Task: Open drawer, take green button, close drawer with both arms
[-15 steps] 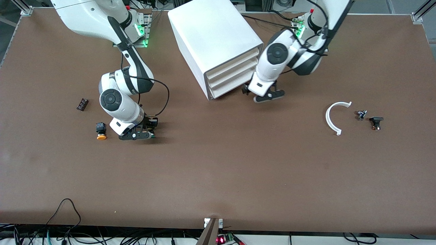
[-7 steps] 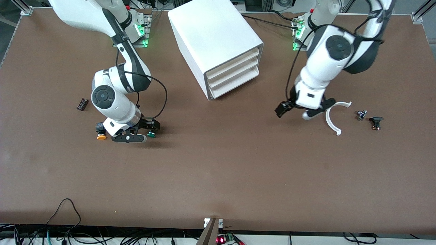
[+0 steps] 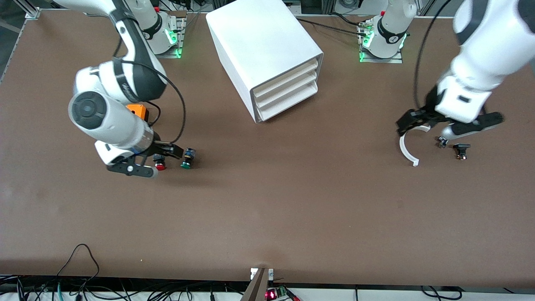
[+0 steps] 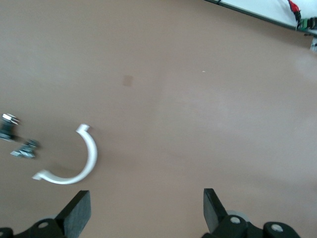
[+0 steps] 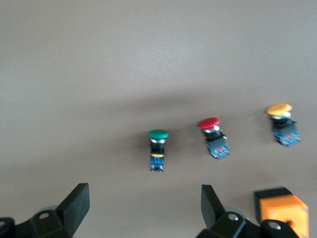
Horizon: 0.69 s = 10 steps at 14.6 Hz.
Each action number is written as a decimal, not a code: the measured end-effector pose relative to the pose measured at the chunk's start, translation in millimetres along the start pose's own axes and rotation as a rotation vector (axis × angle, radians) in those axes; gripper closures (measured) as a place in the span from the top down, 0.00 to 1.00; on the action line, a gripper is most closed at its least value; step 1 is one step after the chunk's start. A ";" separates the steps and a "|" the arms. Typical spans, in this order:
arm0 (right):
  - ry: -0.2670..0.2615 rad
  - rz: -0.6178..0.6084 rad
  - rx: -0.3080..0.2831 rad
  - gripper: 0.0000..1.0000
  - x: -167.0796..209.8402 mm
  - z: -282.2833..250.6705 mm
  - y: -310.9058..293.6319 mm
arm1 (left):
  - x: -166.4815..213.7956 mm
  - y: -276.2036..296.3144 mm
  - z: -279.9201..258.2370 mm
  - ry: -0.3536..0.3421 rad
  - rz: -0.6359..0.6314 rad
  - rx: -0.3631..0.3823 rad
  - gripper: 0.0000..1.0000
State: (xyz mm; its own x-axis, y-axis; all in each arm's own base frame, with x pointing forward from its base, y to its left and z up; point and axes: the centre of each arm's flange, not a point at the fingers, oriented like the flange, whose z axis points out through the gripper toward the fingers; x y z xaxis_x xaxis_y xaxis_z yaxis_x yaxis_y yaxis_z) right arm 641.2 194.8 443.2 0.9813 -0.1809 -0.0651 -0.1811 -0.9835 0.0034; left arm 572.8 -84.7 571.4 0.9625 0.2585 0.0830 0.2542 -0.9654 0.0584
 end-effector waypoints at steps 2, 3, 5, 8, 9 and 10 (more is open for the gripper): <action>0.018 0.028 0.004 1.00 9.6 -31.0 16.9 | 9.1 -28.7 -19.4 -0.014 0.049 0.011 1.00; 0.037 0.041 0.002 1.00 14.3 -43.3 26.8 | 11.3 -38.5 -26.3 -0.021 0.058 0.015 1.00; 0.079 0.077 -0.025 1.00 22.9 -67.0 58.8 | 13.7 -57.2 -33.6 -0.036 0.056 0.021 1.00; 0.098 0.081 -0.071 1.00 20.9 -96.2 99.3 | 14.2 -71.4 -35.9 -0.052 0.063 0.020 1.00; 0.102 0.087 -0.077 1.00 18.7 -105.4 109.3 | 12.8 -70.7 -35.8 -0.061 0.066 0.021 1.00; 0.094 0.092 -0.085 1.00 17.2 -111.6 123.0 | 11.0 -69.3 -36.0 -0.072 0.069 0.020 1.00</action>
State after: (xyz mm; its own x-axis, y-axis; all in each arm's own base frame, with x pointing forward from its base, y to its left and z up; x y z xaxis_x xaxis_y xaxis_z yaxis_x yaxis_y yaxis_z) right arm 643.1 69.8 553.9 0.9632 -0.2666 0.0332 -0.2685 -0.9591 0.0897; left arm 562.3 -13.7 604.2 0.9819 0.1887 0.0140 0.1881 -0.9815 0.0348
